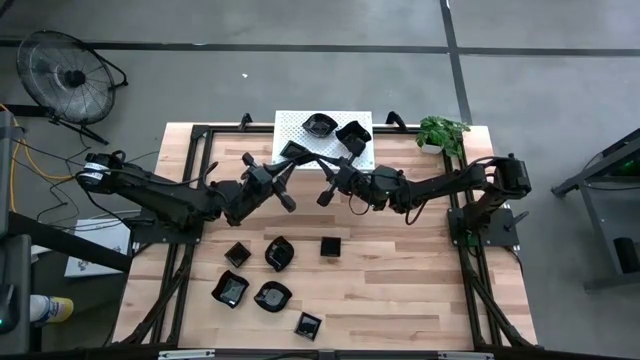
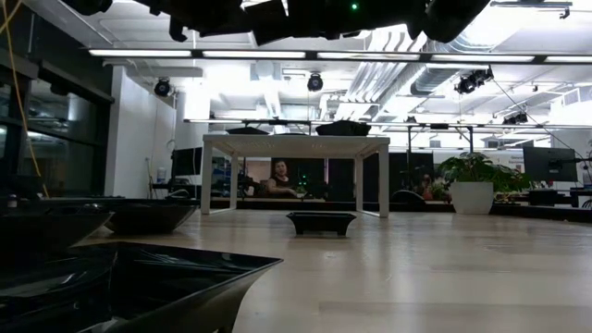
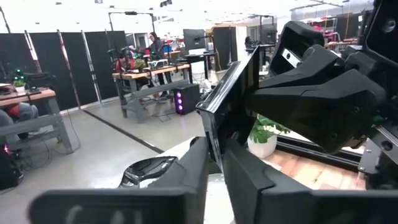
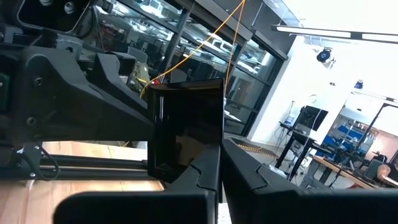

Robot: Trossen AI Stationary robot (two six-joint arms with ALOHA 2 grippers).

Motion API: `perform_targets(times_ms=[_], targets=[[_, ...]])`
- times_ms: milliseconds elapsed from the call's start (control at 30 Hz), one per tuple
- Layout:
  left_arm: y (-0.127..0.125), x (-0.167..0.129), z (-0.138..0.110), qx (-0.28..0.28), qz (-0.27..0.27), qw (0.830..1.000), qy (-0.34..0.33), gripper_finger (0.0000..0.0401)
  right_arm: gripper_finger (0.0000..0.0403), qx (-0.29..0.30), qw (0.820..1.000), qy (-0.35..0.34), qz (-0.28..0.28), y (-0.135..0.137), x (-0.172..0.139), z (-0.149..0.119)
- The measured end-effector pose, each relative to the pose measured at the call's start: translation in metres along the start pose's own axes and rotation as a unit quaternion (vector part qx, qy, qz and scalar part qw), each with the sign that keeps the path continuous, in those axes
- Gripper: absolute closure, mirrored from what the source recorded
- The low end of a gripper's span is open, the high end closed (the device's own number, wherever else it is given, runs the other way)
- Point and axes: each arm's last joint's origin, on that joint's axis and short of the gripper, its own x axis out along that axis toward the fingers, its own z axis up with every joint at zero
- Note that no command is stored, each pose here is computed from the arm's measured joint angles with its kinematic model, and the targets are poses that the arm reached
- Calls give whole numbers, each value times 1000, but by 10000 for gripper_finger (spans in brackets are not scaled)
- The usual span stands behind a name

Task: Pick & Place Mini shaped plates
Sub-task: Stack the black square plate on top of the black square plate on the shelf

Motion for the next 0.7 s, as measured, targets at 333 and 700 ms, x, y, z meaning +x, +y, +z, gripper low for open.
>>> perform_targets(times_ms=[333,700], targets=[[0,0,0,3,0,1000,1,399,397,0,1000,-1,3,0,0,0],[0,0,0,10,2,1000,1,401,376,-2,1000,0,8,1,0,-1]])
